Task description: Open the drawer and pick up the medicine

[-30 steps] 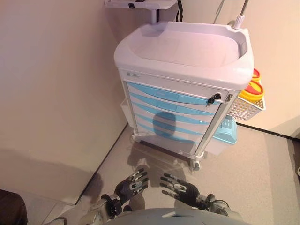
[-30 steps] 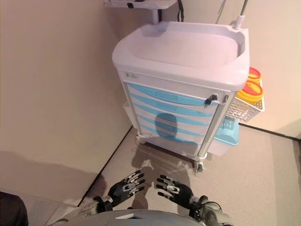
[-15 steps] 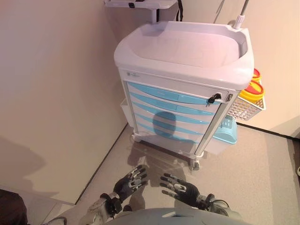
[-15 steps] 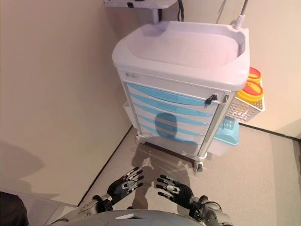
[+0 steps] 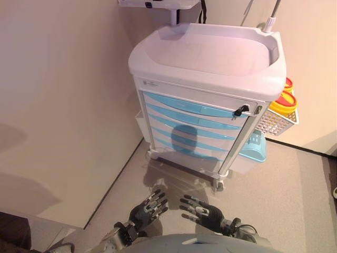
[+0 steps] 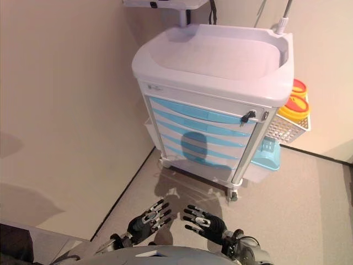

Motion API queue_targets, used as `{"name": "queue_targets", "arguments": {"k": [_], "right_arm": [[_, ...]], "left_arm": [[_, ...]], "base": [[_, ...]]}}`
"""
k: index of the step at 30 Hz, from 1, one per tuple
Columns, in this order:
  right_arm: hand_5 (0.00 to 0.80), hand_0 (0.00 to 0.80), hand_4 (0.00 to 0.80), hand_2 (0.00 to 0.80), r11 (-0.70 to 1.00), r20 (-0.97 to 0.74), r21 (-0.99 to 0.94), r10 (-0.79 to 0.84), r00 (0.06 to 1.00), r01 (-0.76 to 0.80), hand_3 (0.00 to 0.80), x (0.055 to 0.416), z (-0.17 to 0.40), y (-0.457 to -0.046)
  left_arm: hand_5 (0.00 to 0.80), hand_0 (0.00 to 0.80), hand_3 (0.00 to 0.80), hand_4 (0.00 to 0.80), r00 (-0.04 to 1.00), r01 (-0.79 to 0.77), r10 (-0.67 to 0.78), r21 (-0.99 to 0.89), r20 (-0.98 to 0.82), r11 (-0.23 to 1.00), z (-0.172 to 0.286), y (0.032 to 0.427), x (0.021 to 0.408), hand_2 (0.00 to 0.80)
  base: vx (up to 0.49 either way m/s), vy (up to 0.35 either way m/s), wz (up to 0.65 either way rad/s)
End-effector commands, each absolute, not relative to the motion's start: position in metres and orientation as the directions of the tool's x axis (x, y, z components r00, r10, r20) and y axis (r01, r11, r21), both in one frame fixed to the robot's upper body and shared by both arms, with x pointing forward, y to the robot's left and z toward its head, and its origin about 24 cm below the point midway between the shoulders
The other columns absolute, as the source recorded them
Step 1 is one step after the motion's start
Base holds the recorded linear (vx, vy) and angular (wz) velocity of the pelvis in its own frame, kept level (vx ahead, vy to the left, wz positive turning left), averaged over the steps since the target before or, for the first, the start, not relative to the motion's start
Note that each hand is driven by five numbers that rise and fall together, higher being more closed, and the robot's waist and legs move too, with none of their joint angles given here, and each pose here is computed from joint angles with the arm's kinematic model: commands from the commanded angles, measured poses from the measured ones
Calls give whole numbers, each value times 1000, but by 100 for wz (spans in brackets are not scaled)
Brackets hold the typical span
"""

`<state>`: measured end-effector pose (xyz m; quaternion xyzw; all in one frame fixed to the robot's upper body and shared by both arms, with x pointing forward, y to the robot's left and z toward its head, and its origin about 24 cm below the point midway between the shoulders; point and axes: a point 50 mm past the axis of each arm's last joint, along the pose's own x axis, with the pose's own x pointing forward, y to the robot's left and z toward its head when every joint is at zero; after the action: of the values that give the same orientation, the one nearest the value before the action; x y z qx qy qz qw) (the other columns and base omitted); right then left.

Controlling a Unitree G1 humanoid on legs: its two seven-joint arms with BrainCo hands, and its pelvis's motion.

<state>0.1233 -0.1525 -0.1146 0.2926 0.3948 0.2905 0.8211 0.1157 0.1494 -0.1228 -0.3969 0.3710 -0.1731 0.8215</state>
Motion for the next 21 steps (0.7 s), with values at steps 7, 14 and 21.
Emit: {"name": "queue_targets", "arguments": {"k": [7, 14, 21], "right_arm": [[0, 0, 0, 0, 634, -353, 705, 702, 618, -317, 0, 152, -98, -137], [0, 0, 0, 0, 613, -250, 679, 710, 659, -403, 0, 162, -76, -143], [0, 0, 0, 0, 577, -202, 634, 767, 609, -516, 0, 164, -64, -138]], "left_arm": [[0, 0, 0, 0, 750, -147, -488, -831, -447, 536, -118, 161, 137, 0], [0, 0, 0, 0, 830, -232, -395, -888, -393, 397, -111, 170, 159, 0], [0, 0, 0, 0, 888, -203, -338, -925, -312, 321, -99, 175, 189, 0]], "base": [[85, 7, 0], [23, -8, -4], [-25, -40, -8]]}}
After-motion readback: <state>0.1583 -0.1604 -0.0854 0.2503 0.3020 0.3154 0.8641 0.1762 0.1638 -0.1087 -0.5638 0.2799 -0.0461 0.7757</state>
